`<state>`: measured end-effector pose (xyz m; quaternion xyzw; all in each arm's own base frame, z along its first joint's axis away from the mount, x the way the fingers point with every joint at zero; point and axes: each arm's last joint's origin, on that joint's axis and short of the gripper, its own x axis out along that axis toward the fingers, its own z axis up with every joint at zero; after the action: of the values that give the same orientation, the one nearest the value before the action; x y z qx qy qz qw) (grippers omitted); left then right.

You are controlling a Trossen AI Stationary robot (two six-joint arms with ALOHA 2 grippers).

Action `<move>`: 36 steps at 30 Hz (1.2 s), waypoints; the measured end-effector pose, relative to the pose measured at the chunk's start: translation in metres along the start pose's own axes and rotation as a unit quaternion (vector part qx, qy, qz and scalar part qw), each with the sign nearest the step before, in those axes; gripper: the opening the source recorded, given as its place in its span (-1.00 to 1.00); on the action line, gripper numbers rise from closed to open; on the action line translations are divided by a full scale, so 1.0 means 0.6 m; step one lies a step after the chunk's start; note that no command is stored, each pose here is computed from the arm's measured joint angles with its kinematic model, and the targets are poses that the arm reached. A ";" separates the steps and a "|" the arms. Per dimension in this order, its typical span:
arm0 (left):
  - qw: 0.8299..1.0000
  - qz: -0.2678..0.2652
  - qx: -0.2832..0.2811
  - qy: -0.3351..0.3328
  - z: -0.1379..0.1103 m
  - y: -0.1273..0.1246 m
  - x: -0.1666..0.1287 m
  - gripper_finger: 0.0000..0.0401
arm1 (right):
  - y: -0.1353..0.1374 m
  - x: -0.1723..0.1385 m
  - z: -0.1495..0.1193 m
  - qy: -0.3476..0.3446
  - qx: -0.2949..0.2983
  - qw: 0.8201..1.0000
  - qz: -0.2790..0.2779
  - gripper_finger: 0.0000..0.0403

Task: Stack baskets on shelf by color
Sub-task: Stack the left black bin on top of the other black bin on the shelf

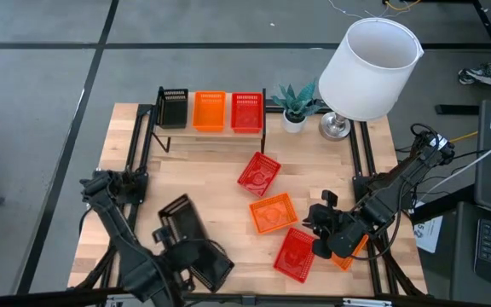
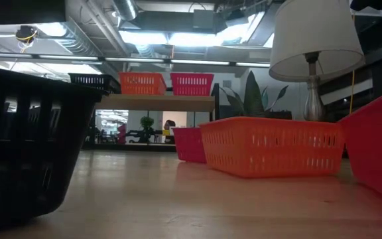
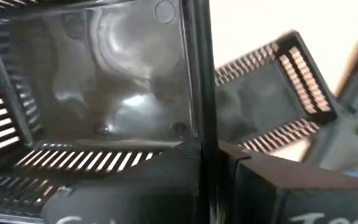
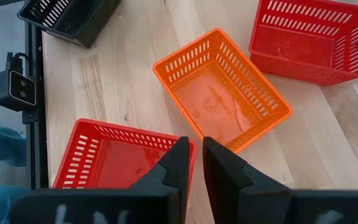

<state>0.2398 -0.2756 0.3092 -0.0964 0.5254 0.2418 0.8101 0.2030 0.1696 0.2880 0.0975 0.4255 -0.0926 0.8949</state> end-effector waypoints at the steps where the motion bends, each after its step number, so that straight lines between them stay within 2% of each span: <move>1: 1.000 0.005 0.008 -0.008 0.008 0.002 0.004 -1.00 | 0.000 0.000 0.000 0.000 0.000 1.000 0.000 -0.77; 5: 0.999 0.028 0.026 -0.034 0.047 0.013 0.022 -1.00 | 0.000 0.000 0.000 0.000 0.000 1.000 0.000 -0.77; 10: 0.993 0.051 0.096 -0.036 0.098 0.038 0.038 -1.00 | 0.000 0.000 0.000 0.000 0.000 1.000 0.000 -0.77; 14: 0.990 0.049 0.121 -0.047 0.143 0.085 0.021 -1.00 | 0.000 0.000 0.000 0.001 0.000 1.000 0.000 -0.77; 20: 0.982 0.041 0.148 -0.112 0.185 0.191 -0.053 -1.00 | 0.000 0.000 0.000 0.004 0.000 1.000 0.002 -0.77; 24: 0.981 0.029 0.130 -0.141 0.201 0.275 -0.096 -1.00 | 0.000 0.000 0.000 0.004 -0.002 1.000 0.002 -0.77; 28: 0.984 0.028 0.098 -0.147 0.206 0.346 -0.114 -1.00 | 0.000 0.000 0.000 0.004 -0.002 1.000 0.002 -0.77; 32: 0.986 0.042 0.087 -0.138 0.202 0.390 -0.110 -1.00 | 0.000 0.000 0.000 0.004 -0.001 1.000 0.002 -0.77; 36: 0.987 0.053 0.097 -0.114 0.194 0.412 -0.094 -1.00 | 0.000 0.000 0.000 0.004 0.000 1.000 0.003 -0.77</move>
<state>0.1928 -0.0306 0.4336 0.0388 0.4554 0.2416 0.8560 0.2027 0.1698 0.2880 0.0990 0.4288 -0.0899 0.8934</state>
